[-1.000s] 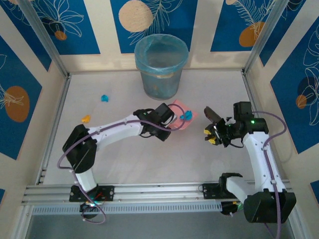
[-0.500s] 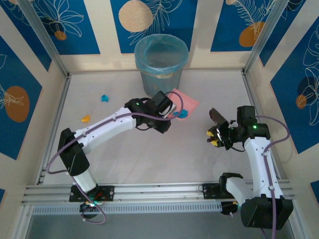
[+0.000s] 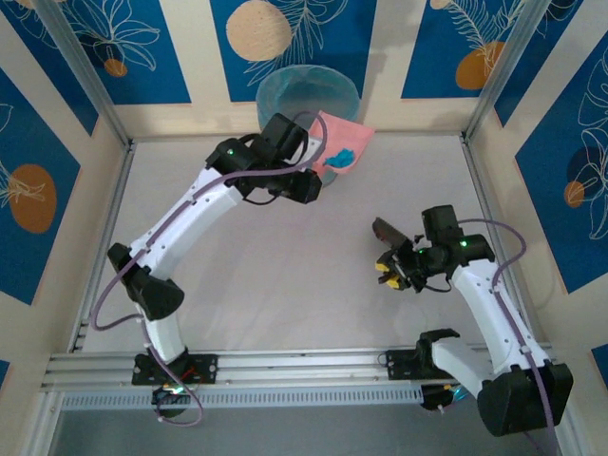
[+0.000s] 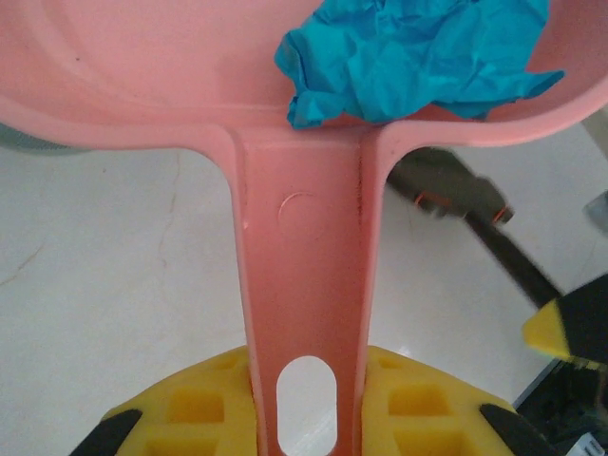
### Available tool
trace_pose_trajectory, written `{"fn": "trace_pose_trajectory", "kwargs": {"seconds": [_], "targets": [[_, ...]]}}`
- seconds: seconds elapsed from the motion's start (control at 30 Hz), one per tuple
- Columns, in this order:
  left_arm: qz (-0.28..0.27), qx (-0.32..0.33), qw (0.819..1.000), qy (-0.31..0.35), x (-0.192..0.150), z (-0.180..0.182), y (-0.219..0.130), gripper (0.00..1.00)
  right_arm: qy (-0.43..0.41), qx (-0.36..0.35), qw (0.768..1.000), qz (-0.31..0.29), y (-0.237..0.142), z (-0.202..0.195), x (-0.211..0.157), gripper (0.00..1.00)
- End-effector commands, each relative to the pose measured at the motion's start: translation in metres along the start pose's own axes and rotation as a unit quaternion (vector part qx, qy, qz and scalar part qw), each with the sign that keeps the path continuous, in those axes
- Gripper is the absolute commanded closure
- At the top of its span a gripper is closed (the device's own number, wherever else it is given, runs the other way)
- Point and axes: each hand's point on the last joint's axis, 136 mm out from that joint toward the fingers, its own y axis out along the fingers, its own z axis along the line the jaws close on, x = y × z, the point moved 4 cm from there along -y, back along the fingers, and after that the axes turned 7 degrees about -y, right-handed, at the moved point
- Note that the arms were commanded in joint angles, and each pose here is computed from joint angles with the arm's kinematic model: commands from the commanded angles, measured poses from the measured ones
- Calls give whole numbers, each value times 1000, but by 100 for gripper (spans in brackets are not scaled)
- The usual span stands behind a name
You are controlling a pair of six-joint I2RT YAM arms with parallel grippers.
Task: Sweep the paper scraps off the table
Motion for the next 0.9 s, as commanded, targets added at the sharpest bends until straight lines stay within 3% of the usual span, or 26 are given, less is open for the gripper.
{"fn": "trace_pose_trajectory", "kwargs": {"seconds": [0.0,0.3,0.87], "targets": [[-2,-25,999,-48,16,4,-7,100,-20,-12,1000,8,12,7,-4,100],[-35,-121,979,-157,62,12,-9,100,-101,-72,991,57,39,32,-24,100],[-70,-240,932,-262,114,28,-4,100,-220,-136,959,120,85,76,-62,100]]}}
